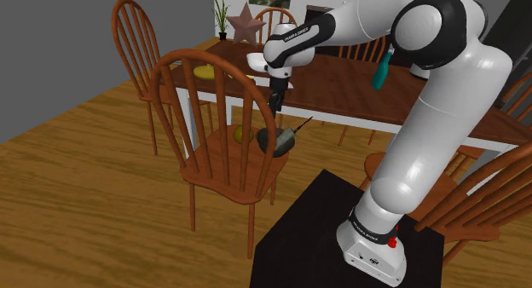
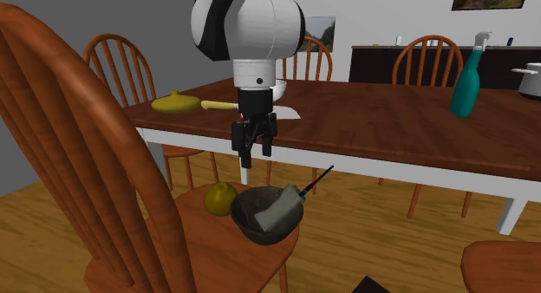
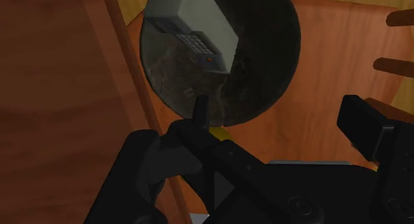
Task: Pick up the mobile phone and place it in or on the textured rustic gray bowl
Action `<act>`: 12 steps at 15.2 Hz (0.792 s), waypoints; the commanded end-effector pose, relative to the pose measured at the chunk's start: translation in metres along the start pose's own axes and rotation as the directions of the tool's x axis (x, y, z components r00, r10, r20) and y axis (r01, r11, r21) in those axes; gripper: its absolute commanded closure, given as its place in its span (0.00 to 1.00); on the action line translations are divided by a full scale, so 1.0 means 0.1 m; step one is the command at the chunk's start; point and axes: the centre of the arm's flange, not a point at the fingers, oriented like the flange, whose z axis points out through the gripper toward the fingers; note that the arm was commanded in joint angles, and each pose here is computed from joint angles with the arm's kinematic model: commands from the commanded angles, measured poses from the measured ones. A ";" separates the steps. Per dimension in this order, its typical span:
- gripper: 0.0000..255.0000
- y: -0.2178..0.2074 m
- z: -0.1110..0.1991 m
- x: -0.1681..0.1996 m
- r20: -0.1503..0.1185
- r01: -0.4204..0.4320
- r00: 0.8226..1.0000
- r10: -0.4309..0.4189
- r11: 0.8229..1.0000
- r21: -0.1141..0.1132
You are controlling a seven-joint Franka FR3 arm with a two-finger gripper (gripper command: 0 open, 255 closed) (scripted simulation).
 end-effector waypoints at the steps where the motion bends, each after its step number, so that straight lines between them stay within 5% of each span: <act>1: 0.00 0.12 0.18 0.05 -0.027 -0.014 1.000 0.014 0.999 -0.033; 6: 0.00 0.13 -0.41 -0.04 -0.027 -0.015 1.000 0.014 0.999 -0.032; 12: 0.00 0.13 -0.41 -0.04 -0.027 -0.015 1.000 0.014 0.999 -0.032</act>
